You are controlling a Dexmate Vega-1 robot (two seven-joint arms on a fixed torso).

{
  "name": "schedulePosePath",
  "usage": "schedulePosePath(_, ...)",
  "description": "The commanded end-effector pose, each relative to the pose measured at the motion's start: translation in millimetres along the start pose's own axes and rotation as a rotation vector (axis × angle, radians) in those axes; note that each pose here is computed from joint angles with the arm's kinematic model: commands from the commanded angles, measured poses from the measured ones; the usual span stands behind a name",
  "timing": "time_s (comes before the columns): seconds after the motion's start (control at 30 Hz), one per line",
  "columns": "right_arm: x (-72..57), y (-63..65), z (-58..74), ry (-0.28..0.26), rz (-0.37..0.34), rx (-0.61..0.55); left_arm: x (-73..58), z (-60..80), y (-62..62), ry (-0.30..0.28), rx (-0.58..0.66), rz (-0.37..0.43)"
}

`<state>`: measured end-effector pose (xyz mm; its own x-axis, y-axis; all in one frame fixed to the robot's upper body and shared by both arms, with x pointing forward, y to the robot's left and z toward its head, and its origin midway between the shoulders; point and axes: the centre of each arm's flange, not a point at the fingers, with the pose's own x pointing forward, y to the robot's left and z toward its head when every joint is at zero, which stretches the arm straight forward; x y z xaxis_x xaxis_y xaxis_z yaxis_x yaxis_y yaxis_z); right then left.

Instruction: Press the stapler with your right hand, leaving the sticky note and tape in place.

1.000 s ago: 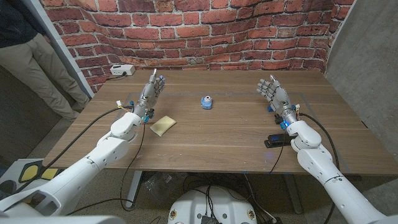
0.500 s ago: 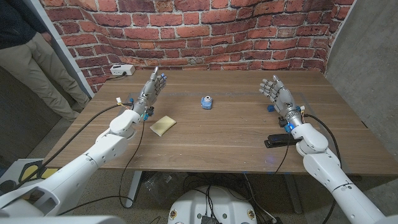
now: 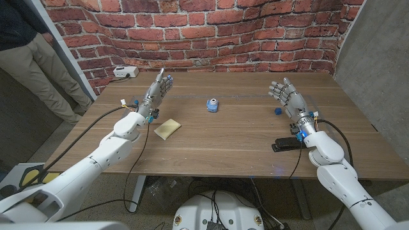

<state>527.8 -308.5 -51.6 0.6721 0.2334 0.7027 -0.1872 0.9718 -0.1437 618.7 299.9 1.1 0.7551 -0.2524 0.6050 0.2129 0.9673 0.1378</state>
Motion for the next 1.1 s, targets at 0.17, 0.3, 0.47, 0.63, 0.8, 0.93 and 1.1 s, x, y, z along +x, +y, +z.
schedulePosePath(0.17,-28.8,4.5,15.0,-0.012,0.012,-0.023,8.1,0.7,-4.2,0.001,0.015,-0.009)
schedulePosePath(0.3,-34.5,3.1,17.9,0.001,0.021,-0.026,10.0,2.5,-6.0,-0.006,0.016,-0.013)
schedulePosePath(0.47,-46.2,1.4,23.2,0.008,0.021,-0.042,12.7,5.6,-7.7,-0.008,0.025,-0.006)
schedulePosePath(0.63,-59.5,0.2,27.1,-0.002,0.01,-0.048,13.9,6.5,-11.2,-0.006,0.021,-0.006)
schedulePosePath(0.8,-71.5,-1.1,28.9,-0.013,-0.002,-0.051,13.4,7.5,-16.5,0.004,0.03,-0.014)
schedulePosePath(0.93,-80.8,-2.4,30.7,-0.01,-0.014,-0.057,12.6,8.0,-18.8,0.002,0.03,-0.011)
schedulePosePath(1.1,-94.6,-2.4,37.6,-0.03,-0.041,-0.077,11.8,9.3,-21.4,-0.002,0.028,-0.006)
